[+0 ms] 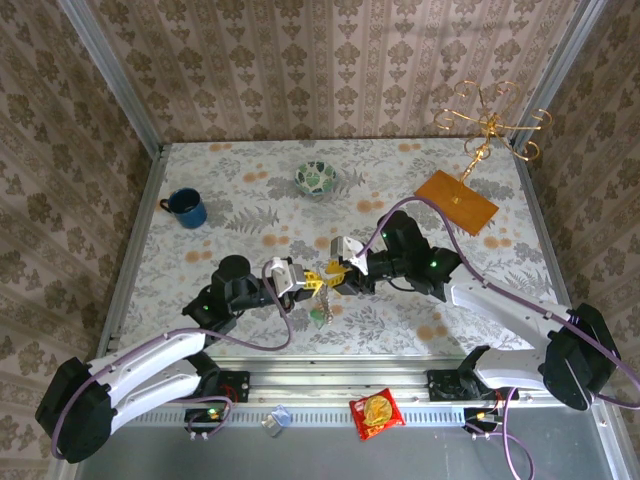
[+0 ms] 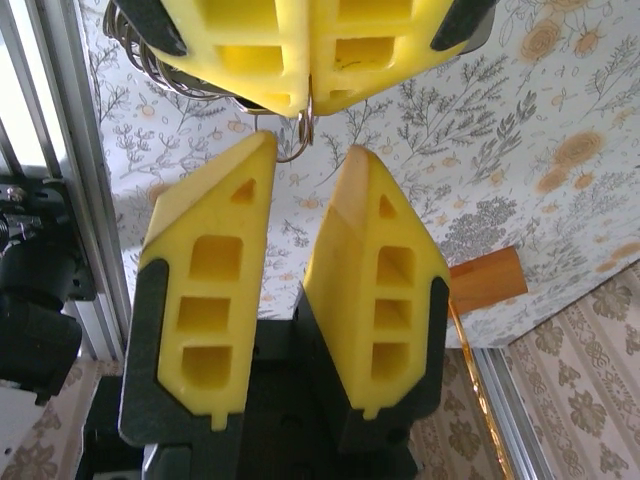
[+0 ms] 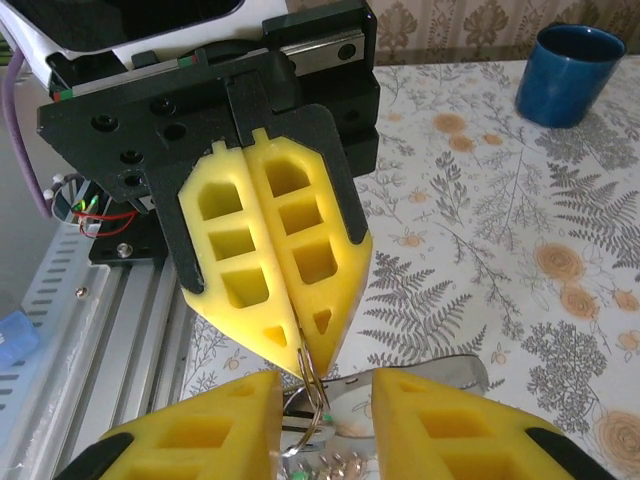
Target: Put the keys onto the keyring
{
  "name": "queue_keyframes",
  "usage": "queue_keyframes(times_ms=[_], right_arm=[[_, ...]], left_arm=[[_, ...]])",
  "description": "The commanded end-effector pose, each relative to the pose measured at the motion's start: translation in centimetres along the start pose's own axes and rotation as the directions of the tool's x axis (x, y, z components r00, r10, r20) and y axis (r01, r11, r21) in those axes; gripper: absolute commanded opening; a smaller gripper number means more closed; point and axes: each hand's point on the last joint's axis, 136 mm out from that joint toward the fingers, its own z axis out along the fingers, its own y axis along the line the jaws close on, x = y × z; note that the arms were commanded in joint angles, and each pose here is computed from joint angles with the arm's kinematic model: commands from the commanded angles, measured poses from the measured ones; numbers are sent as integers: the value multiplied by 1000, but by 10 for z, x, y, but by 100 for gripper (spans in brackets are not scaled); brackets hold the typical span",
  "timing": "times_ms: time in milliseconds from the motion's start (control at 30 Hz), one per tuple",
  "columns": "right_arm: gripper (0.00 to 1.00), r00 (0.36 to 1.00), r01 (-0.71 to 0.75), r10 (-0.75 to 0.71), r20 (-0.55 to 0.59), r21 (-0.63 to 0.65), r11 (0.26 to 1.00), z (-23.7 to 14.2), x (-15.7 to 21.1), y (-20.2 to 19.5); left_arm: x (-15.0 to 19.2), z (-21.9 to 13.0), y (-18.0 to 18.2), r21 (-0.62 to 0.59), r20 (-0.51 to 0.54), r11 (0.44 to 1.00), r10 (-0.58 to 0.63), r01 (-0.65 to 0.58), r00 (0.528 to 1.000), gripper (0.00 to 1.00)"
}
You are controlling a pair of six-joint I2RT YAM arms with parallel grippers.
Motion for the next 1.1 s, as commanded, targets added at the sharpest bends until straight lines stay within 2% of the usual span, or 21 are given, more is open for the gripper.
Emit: queue_keyframes(times_ms=[0, 233, 333, 400, 567, 633, 700, 867, 1067], right_arm=[[31, 1000, -23, 24, 20, -27, 999, 3, 1, 3], [30, 997, -79, 80, -8, 30, 996, -4, 4, -2], [33, 982, -180, 184, -33, 91, 979, -13, 6, -5], [33, 956, -293, 295, 3, 99, 951, -18, 1, -3], [33, 765, -644, 635, 108, 159, 749, -25, 0, -16], [32, 693, -721, 711, 122, 140, 679, -23, -1, -15], [32, 654, -756, 748, 113, 116, 644, -19, -4, -12], [30, 650, -758, 759, 41, 104, 644, -9, -1, -2], [22, 656, -753, 753, 42, 95, 651, -5, -2, -4]], left_arm=[[-19, -3, 1, -12, 78, 1000, 24, -23, 997, 0], [-16, -4, 3, -29, 63, 999, 33, -31, 997, 0], [-15, -6, 4, -40, 53, 998, 41, -39, 998, 0], [-16, -6, 5, -52, 58, 998, 48, -45, 997, 0], [-17, -5, 5, -57, 65, 997, 53, -49, 996, 0], [-17, -5, 4, -59, 65, 997, 54, -50, 996, 0], [-16, -5, 4, -60, 64, 997, 53, -50, 996, 0], [-16, -4, 3, -55, 66, 997, 54, -51, 996, 0], [-16, -3, 3, -53, 66, 997, 55, -52, 996, 0]])
